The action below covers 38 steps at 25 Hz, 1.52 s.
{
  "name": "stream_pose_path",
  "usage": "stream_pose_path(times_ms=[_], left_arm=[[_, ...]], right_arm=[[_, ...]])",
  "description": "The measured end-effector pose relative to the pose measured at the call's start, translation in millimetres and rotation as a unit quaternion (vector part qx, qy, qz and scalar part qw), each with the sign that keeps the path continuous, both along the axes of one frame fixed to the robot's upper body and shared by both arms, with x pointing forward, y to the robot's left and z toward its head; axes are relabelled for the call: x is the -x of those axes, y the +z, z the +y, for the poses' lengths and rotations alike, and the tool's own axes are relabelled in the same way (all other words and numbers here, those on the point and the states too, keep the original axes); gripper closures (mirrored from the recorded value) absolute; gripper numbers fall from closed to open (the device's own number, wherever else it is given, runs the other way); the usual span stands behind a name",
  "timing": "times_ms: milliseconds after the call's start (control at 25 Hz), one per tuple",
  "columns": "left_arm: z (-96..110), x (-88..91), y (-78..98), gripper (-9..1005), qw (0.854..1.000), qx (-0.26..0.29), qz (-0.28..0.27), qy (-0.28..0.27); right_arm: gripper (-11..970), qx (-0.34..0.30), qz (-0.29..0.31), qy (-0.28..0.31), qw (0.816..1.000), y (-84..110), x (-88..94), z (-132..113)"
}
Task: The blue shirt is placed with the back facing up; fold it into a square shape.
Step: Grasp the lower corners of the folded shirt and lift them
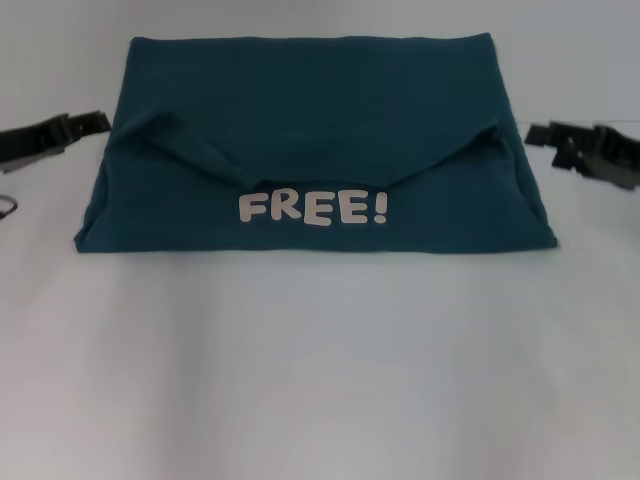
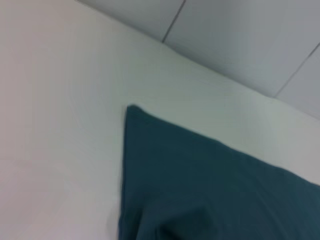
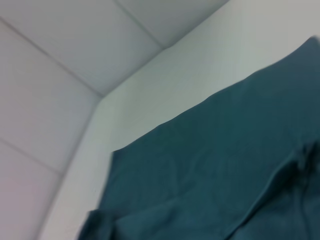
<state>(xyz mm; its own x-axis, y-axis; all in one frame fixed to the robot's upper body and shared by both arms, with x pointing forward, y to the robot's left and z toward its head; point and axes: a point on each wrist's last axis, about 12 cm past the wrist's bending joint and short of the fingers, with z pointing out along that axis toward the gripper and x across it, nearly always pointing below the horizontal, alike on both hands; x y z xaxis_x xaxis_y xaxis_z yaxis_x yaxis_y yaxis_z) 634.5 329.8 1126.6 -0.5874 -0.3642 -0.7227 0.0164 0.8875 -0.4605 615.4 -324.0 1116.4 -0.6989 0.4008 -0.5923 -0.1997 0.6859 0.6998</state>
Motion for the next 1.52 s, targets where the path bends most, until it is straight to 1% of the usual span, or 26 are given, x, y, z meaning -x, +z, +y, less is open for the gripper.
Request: stream_pose_path(times_ms=[120,200,280,400,440,480,560,760,880,1040,1200,1320,1520], left_arm=[[8.7,10.6,-7.2,209,1.0,0.022,0.017,-0.011],[12.5,16.6,-11.6,183,0.999,0.026,0.018,-0.019],[13.8,21.6,-15.4,185,0.999,0.017,0.007,-0.036],[12.1,25.8,-21.5,187,0.998,-0.001,-0.011,-0.065],[12.1,25.8,-21.5,211,0.998,-0.001,-0.011,-0.065],[11.0,27.3,-27.9,235,0.997,-0.006,-0.016,-0.075],[11.5,27.6,-32.9,264,0.997,-0.006,-0.009,-0.075],[13.1,28.8,-39.9,337,0.997,-0.003,0.006,-0.072],[13.0,29.4,-43.8,334,0.997,-0.011,0.013,-0.07],[7.2,28.2,-51.4,331,0.996,-0.026,0.025,-0.076],[5.8,25.5,-57.1,329,0.995,-0.06,0.036,-0.078],[5.9,24.3,-58.4,330,0.993,-0.077,0.04,-0.079],[6.7,23.4,-58.6,334,0.993,-0.084,0.04,-0.076]], right_arm=[[197,-0.029,-0.005,0.017,0.999,-9.7,22.1,-6.5],[200,-0.045,-0.009,0.026,0.999,-14.2,33.8,-9.8],[200,-0.056,-0.015,0.03,0.998,-17.0,42.3,-12.3],[200,-0.067,-0.026,0.038,0.997,-19.4,49.6,-11.9],[200,-0.068,-0.028,0.039,0.996,-19.8,50.7,-11.6],[200,-0.07,-0.029,0.041,0.996,-20.6,51.7,-11.0],[199,-0.073,-0.03,0.043,0.996,-21.1,51.8,-9.8],[199,-0.071,-0.032,0.043,0.996,-19.1,49.1,-9.6],[199,-0.071,-0.035,0.039,0.996,-17.4,47.3,-11.2],[200,-0.071,-0.037,0.037,0.996,-16.5,46.2,-11.8],[200,-0.071,-0.037,0.037,0.996,-16.1,45.9,-12.1],[200,-0.071,-0.037,0.037,0.996,-16.0,45.9,-12.1],[200,-0.071,-0.037,0.036,0.996,-16.3,46.2,-12.2]])
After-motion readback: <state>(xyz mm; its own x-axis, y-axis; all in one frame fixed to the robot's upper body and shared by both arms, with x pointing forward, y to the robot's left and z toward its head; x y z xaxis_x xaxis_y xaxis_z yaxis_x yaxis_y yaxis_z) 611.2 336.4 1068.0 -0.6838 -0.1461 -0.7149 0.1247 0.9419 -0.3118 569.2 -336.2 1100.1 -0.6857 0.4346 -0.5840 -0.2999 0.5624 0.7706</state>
